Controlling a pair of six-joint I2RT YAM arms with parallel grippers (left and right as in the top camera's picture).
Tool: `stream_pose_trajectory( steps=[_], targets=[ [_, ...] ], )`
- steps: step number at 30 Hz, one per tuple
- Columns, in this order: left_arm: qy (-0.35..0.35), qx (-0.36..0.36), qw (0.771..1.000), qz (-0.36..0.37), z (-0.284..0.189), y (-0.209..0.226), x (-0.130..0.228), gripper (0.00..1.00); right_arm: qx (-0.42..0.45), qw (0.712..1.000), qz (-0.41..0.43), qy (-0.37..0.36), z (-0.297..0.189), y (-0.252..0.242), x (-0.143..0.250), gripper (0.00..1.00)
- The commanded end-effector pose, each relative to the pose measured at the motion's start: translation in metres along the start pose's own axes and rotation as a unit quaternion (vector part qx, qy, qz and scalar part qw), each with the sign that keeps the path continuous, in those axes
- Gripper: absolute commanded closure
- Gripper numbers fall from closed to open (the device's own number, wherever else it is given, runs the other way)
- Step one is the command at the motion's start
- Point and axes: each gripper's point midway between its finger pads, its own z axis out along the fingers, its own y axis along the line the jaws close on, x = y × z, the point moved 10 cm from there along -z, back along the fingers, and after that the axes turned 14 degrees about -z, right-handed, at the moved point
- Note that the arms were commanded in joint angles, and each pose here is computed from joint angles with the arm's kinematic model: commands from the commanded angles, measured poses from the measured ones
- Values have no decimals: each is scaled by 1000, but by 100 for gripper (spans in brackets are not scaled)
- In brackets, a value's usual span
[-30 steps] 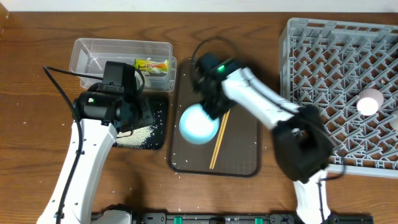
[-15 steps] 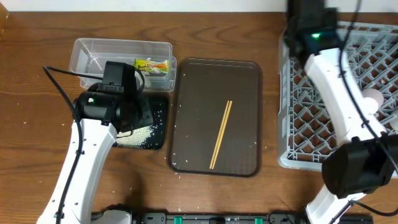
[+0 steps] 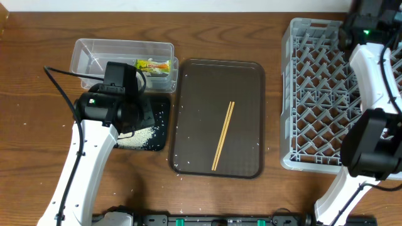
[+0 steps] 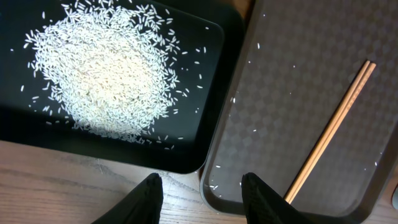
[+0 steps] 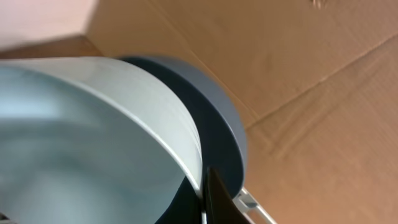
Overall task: Sort waste into correct bins and load items into the dishwasher rack
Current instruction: 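Carry the light-blue bowl with the right gripper into the dish rack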
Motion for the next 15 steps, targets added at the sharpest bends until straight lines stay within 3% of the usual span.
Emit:
stream_pose_trajectory(
  steps=[1, 15],
  targets=[
    [3, -9, 1000, -3, 3, 3, 0, 55, 30, 999, -26, 27, 19, 7, 10, 99],
    [2, -8, 1000, -3, 3, 2, 0, 55, -12, 994, -101, 38, 20, 82, 34, 99]
  ],
)
